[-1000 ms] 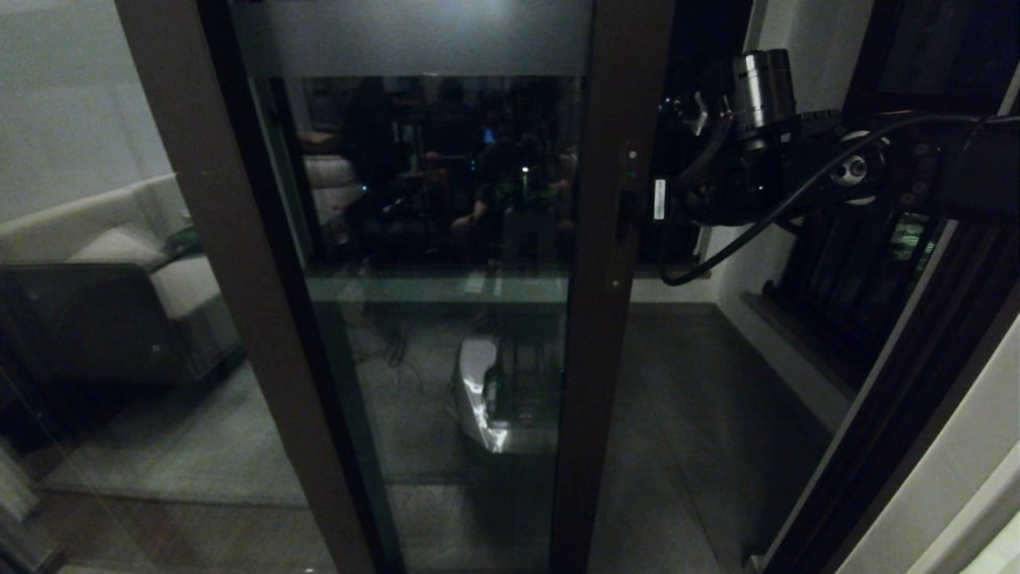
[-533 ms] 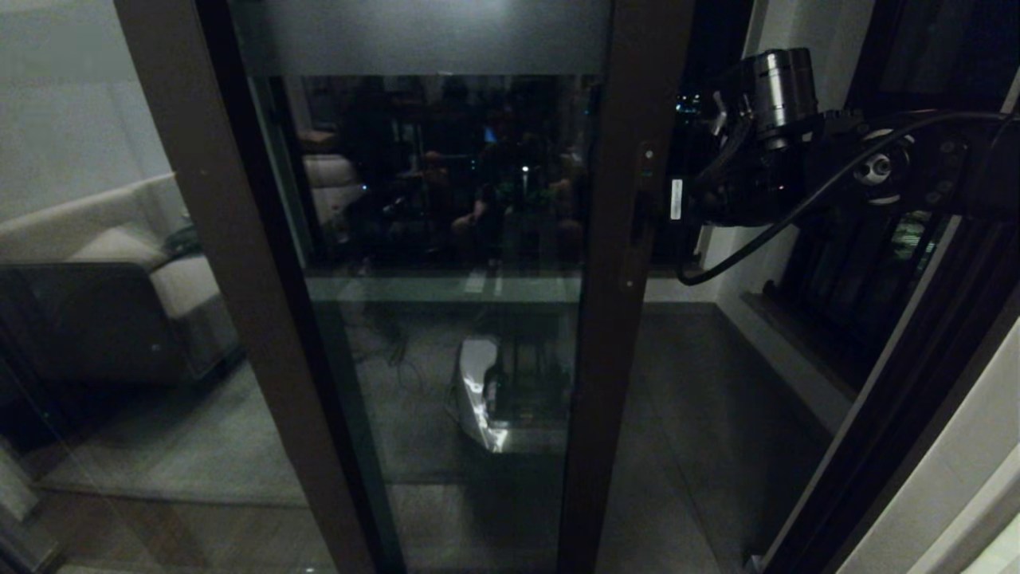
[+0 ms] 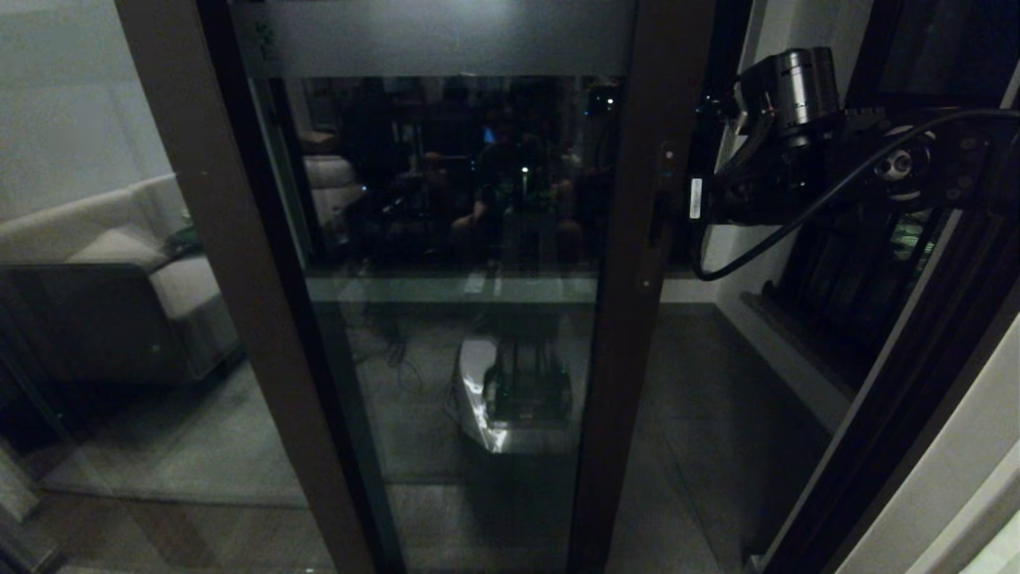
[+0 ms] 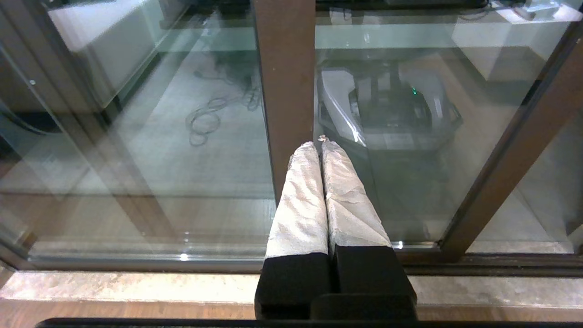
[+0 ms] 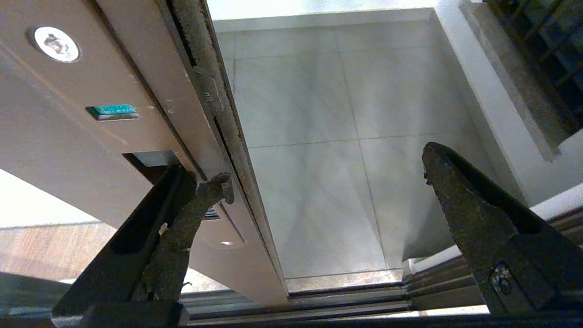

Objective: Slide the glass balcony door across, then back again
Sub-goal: Close the slid door

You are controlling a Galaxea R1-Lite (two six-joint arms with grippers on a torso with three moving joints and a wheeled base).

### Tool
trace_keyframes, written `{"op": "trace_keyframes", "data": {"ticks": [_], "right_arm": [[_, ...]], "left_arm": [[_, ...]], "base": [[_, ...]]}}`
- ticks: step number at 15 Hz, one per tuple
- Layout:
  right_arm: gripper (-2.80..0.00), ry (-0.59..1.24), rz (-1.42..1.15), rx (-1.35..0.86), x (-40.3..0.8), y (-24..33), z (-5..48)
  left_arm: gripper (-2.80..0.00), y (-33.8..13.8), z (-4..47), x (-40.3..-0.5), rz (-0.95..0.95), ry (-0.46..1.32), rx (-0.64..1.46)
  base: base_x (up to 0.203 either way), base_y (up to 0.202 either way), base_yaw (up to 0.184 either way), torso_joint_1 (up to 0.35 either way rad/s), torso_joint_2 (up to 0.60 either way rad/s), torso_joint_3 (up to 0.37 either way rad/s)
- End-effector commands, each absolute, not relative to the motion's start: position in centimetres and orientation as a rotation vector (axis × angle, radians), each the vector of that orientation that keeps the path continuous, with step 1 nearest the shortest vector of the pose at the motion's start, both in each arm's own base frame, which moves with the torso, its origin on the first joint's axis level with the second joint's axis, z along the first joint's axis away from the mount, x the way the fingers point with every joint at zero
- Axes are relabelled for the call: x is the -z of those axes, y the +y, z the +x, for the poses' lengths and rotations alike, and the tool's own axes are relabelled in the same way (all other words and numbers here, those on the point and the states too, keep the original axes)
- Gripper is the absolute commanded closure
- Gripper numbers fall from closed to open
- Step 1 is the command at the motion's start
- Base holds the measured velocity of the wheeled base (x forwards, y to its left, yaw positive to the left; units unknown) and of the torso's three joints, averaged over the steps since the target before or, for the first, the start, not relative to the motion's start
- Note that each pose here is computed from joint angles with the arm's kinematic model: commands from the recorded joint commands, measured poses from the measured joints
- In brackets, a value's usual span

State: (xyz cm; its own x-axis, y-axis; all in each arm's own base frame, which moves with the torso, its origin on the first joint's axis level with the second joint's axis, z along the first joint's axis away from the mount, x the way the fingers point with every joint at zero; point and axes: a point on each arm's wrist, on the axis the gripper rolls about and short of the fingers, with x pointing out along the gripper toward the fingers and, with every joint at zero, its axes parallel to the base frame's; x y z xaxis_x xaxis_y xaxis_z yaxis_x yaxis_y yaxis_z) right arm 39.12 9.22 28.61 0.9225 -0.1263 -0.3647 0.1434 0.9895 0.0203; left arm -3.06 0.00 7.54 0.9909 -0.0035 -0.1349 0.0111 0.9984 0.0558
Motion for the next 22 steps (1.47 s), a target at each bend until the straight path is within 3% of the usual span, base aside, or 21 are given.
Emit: {"op": "trace_keyframes", "data": {"ticks": [1, 22], "right_arm": [[-2.8, 0.38, 0.046, 0.15, -28.4, 8.8, 38.9], [-2.8, 0.408, 0.022, 0.247, -28.4, 4.2, 38.1]], "left_arm": [[0.0, 0.0, -3.0, -7.5, 0.057, 0.138, 0.007], [0.0, 0.0, -3.0, -7.5, 0.057, 0.138, 0.007]], "base": [[0.0, 0.0, 0.0, 0.0, 0.0, 0.0], [0.0, 0.0, 0.0, 0.0, 0.0, 0.0]]}}
